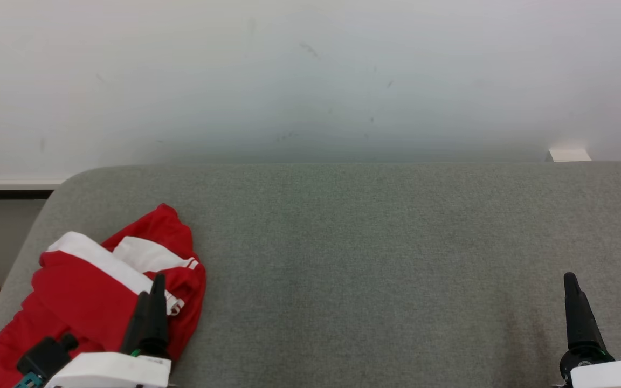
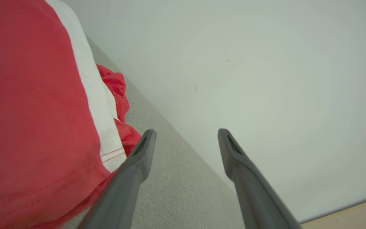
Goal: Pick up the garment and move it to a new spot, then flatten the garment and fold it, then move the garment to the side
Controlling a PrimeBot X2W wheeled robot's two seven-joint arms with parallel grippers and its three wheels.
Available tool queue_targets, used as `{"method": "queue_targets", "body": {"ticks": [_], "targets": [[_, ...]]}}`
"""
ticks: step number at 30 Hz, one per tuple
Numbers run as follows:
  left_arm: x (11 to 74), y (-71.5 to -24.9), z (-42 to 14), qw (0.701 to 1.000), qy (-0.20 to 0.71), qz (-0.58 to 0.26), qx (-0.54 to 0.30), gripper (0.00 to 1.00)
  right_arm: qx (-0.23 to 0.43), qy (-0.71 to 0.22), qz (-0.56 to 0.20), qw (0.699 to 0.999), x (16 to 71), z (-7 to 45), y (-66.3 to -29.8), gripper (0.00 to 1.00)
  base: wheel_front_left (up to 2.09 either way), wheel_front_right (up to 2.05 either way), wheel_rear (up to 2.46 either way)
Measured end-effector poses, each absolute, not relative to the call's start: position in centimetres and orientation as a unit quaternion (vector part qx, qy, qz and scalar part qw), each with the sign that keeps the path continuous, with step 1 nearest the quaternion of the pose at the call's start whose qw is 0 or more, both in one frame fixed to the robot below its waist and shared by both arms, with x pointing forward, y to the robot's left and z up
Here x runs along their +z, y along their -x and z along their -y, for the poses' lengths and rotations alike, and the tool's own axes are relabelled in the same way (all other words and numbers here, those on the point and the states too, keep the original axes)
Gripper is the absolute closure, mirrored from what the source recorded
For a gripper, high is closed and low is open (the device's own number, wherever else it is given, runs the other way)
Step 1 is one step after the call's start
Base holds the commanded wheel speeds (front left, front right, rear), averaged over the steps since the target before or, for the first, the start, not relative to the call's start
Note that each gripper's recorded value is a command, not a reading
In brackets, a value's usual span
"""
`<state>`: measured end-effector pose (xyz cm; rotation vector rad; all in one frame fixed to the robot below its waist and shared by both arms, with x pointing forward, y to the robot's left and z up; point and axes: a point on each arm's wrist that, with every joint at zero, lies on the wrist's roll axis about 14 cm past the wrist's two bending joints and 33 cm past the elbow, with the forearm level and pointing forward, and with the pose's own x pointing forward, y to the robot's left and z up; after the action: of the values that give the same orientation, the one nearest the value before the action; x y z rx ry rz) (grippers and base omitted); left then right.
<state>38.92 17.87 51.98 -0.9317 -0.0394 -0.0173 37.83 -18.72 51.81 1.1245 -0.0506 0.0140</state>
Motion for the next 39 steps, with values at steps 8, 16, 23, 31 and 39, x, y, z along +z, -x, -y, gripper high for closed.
{"method": "queue_targets", "body": {"ticks": [8,16,23,31,39], "targets": [[52.5,-39.0,-17.8,0.929,0.369,0.027,-0.010,0.00,0.009,-0.447,0.034,0.894,52.3,19.0,-37.8,0.00,0.00,0.00,0.00],[53.4,-39.0,-17.3,0.953,0.299,0.043,-0.023,0.00,0.017,-0.355,0.042,0.934,52.8,18.7,-37.7,0.00,0.00,0.00,0.00],[53.3,-38.9,-16.4,0.968,0.245,0.043,-0.036,0.00,0.021,-0.290,0.048,0.956,53.0,18.5,-37.7,0.00,0.00,0.00,0.00],[53.2,-39.0,-15.6,0.978,0.197,0.044,-0.047,0.00,0.036,-0.239,0.050,0.969,53.0,17.6,-37.5,0.00,0.00,0.00,0.00],[53.2,-38.9,-15.4,0.985,0.159,0.049,-0.049,0.00,0.049,-0.201,0.055,0.977,53.2,17.0,-37.4,0.00,0.00,0.00,0.00]]}}
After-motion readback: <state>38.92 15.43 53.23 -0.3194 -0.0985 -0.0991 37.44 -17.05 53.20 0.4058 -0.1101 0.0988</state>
